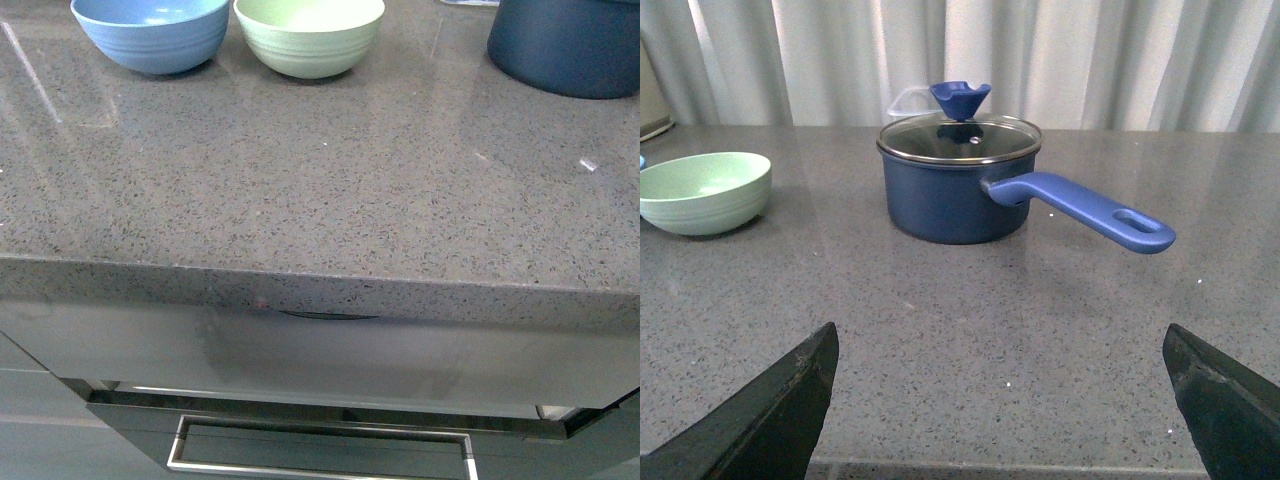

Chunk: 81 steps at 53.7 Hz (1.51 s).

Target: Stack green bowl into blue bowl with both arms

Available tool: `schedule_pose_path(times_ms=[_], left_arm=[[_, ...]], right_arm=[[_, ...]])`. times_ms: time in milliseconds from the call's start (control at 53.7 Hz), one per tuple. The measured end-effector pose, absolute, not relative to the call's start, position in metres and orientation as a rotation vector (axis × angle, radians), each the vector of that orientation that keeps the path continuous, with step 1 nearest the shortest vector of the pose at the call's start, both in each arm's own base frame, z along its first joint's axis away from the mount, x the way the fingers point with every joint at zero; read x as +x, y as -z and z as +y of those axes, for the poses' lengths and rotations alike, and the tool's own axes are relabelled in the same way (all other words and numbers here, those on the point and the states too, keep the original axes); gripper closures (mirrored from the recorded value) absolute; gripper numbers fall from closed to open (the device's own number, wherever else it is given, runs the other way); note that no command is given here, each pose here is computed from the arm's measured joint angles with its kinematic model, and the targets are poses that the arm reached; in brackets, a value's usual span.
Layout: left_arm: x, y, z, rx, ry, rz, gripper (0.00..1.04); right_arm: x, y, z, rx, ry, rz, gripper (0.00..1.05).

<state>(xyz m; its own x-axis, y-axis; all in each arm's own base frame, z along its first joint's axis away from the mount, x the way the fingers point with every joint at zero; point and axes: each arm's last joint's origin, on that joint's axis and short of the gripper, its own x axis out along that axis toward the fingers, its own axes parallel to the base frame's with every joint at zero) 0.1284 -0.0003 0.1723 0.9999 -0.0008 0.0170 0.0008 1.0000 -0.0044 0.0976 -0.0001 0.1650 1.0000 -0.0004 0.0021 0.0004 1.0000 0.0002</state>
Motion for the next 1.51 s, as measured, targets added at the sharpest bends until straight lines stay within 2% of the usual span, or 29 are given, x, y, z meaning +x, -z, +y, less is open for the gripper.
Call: schedule_pose_path(times_ms=[1099, 1267, 1397, 1416, 1509], left_arm=[[0.097, -0.17, 0.0, -0.004, 0.001, -0.017, 1.01], [0.097, -0.17, 0.0, -0.004, 0.001, -0.017, 0.73], [0.097, -0.17, 0.0, -0.005, 0.001, -0.017, 0.46], [0.097, -0.17, 0.0, -0.005, 0.001, -0.017, 0.43], [0.097, -0.17, 0.0, -0.005, 0.002, -0.018, 0.23]], right_arm=[[0.098, -0.165, 0.0, 0.0, 0.0, -0.002, 0.1], [0.098, -0.165, 0.0, 0.0, 0.0, -0.002, 0.1], [0.098, -0.165, 0.0, 0.002, 0.0, 0.01, 0.1], [0.098, -0.164, 0.0, 0.015, -0.006, 0.053, 0.1], [0.111, -0.182, 0.003, 0.082, -0.029, 0.488, 0.1]])
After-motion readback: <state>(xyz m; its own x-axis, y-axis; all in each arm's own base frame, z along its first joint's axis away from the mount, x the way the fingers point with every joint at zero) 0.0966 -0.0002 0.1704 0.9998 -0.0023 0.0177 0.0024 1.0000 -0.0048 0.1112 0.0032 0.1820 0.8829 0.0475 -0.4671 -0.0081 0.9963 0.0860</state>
